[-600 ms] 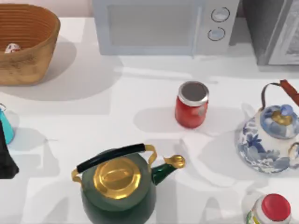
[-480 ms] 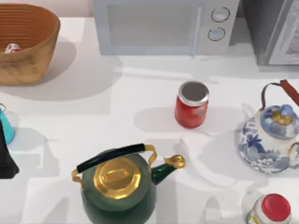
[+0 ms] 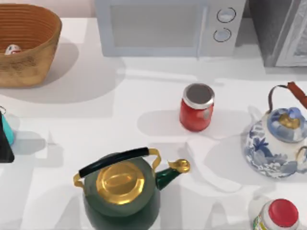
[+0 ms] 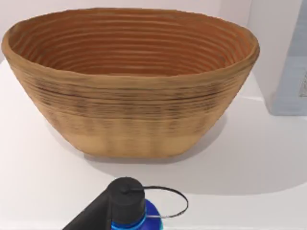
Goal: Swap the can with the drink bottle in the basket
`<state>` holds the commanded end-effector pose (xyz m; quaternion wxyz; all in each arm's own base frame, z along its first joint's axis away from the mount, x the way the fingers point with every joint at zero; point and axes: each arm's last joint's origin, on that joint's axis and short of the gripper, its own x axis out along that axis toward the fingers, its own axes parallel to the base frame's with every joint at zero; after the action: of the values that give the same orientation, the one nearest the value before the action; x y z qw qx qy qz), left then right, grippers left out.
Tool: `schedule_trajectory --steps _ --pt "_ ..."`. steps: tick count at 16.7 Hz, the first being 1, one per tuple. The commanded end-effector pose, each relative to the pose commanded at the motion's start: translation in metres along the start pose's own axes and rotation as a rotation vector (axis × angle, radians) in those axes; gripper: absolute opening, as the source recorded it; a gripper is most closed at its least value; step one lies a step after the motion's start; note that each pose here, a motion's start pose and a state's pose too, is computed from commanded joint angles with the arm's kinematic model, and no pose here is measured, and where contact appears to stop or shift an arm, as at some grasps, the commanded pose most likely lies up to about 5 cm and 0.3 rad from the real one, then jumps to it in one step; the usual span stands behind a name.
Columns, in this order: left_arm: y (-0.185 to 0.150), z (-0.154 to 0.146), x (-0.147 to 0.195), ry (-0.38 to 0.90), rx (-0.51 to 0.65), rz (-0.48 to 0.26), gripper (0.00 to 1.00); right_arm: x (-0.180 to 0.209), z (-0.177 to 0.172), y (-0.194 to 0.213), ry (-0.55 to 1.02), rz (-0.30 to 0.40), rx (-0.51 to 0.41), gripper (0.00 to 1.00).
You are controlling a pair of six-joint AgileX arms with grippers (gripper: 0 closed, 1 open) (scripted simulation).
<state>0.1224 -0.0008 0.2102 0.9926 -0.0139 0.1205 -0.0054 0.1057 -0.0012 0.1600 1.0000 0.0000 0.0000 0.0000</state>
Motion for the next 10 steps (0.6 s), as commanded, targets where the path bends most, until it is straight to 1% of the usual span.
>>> schedule_trajectory --steps 3,5,8,10 --pt "0.0 0.045 0.021 0.152 -0.012 -0.007 1.0 0.0 0.0 0.0 0.0 0.0 0.0 1.0" --pt "0.0 0.076 0.047 0.26 -0.02 -0.009 1.0 0.0 0.0 0.0 0.0 0.0 0.0 1.0" --pt "0.003 0.113 0.102 0.425 -0.03 -0.009 1.0 0.0 0.0 0.0 0.0 0.0 0.0 1.0" --pt "0.006 0.128 0.144 0.53 -0.035 -0.007 1.0 0.0 0.0 0.0 0.0 0.0 0.0 1.0"
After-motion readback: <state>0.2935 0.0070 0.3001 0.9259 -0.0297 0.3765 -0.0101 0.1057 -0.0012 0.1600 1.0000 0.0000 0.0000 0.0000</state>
